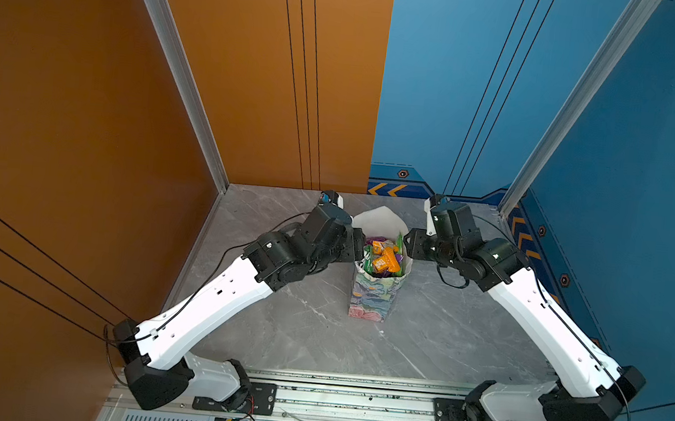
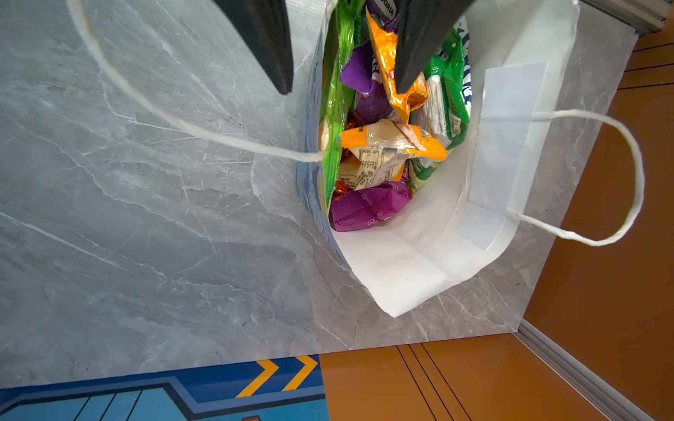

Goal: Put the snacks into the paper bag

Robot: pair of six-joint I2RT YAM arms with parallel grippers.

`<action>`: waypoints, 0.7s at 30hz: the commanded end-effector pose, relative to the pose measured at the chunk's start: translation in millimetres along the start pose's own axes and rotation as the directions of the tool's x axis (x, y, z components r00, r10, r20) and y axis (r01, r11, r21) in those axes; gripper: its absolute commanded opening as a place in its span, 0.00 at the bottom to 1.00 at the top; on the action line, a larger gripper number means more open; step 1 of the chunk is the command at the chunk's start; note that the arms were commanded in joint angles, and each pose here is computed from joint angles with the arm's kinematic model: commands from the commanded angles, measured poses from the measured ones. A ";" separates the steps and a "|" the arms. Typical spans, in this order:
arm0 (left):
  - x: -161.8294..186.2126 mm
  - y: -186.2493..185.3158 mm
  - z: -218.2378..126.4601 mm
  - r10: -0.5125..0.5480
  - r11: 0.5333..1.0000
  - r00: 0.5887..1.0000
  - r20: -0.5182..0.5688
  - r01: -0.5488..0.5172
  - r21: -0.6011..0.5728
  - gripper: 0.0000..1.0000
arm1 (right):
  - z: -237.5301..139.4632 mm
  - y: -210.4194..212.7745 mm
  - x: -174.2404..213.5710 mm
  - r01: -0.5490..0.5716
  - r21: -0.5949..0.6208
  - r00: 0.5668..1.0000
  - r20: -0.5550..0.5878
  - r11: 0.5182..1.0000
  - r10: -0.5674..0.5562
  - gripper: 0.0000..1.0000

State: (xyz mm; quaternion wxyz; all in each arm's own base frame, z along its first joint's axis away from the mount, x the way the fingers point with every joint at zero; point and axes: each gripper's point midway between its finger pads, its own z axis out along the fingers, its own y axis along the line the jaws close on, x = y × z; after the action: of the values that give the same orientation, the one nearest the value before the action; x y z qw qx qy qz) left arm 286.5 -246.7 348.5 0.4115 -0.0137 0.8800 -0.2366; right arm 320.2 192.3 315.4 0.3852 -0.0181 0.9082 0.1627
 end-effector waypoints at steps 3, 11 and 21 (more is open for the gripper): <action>-7.7 14.1 -17.4 0.024 1.000 0.999 0.047 -0.023 -0.019 0.85 | -22.8 -3.4 -4.7 -0.023 -0.014 0.999 0.037 1.000 0.024 0.55; -18.8 49.3 -44.2 -0.001 0.999 0.981 0.195 0.009 -0.044 0.98 | -55.4 2.0 -5.5 -0.042 -0.100 0.996 0.079 0.994 0.050 1.00; -14.7 149.9 -81.5 -0.091 0.959 0.894 0.439 0.198 -0.204 0.98 | -114.8 -56.2 -12.1 -0.122 -0.019 0.953 0.275 0.992 0.123 1.00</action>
State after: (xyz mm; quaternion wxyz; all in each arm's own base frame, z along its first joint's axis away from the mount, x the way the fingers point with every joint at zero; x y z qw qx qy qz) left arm 259.5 -101.9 338.3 0.5410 -0.1379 0.8111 -0.1742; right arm 262.8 124.4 387.2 0.4848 0.0350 0.8473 0.2143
